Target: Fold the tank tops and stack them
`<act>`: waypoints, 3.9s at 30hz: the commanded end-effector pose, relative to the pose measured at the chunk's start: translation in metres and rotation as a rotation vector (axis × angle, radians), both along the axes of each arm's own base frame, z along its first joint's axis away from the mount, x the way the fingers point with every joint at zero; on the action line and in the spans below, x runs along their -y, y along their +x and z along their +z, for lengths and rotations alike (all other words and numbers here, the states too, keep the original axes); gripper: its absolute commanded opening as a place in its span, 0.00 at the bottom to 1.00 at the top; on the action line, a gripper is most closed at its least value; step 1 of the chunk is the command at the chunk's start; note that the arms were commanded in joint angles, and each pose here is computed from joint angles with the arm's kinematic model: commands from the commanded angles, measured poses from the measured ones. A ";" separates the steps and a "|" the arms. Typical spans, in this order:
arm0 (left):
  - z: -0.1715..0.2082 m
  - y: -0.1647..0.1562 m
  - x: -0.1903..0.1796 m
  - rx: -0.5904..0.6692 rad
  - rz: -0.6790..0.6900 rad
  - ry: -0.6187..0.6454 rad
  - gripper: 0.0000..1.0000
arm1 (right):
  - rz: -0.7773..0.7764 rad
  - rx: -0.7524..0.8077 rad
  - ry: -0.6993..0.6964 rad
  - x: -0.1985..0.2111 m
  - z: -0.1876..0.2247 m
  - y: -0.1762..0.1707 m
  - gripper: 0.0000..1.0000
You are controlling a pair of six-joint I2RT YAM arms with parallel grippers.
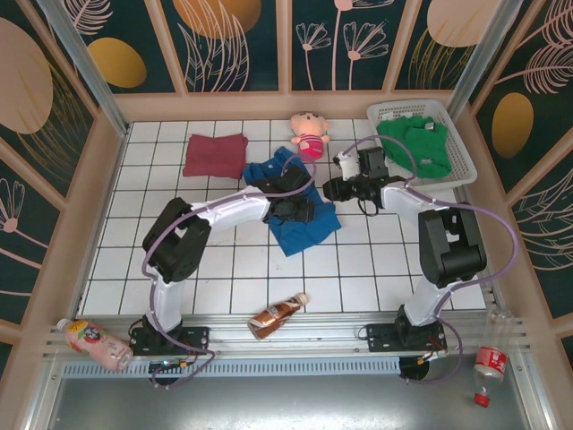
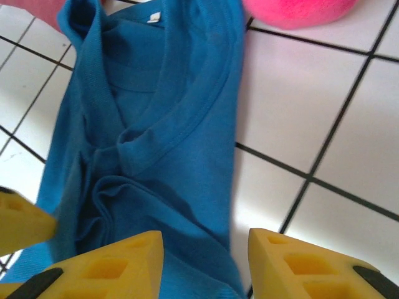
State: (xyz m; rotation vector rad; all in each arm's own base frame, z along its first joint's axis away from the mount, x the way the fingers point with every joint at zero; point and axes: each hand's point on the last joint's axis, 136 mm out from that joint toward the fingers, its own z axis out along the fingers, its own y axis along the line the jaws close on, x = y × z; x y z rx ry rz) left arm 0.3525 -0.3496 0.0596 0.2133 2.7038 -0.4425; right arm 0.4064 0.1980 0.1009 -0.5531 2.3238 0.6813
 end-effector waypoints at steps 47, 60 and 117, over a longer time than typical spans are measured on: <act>0.007 0.063 -0.139 0.012 0.128 0.466 0.37 | 0.065 -0.342 0.196 -0.047 -0.046 -0.057 0.42; 0.014 0.009 -0.099 -0.147 0.153 0.083 0.50 | 0.122 -0.161 0.207 -0.054 -0.013 -0.037 0.12; -0.048 -0.101 -0.073 -0.386 0.206 0.003 0.53 | 0.065 -0.177 0.072 -0.036 -0.033 -0.091 0.35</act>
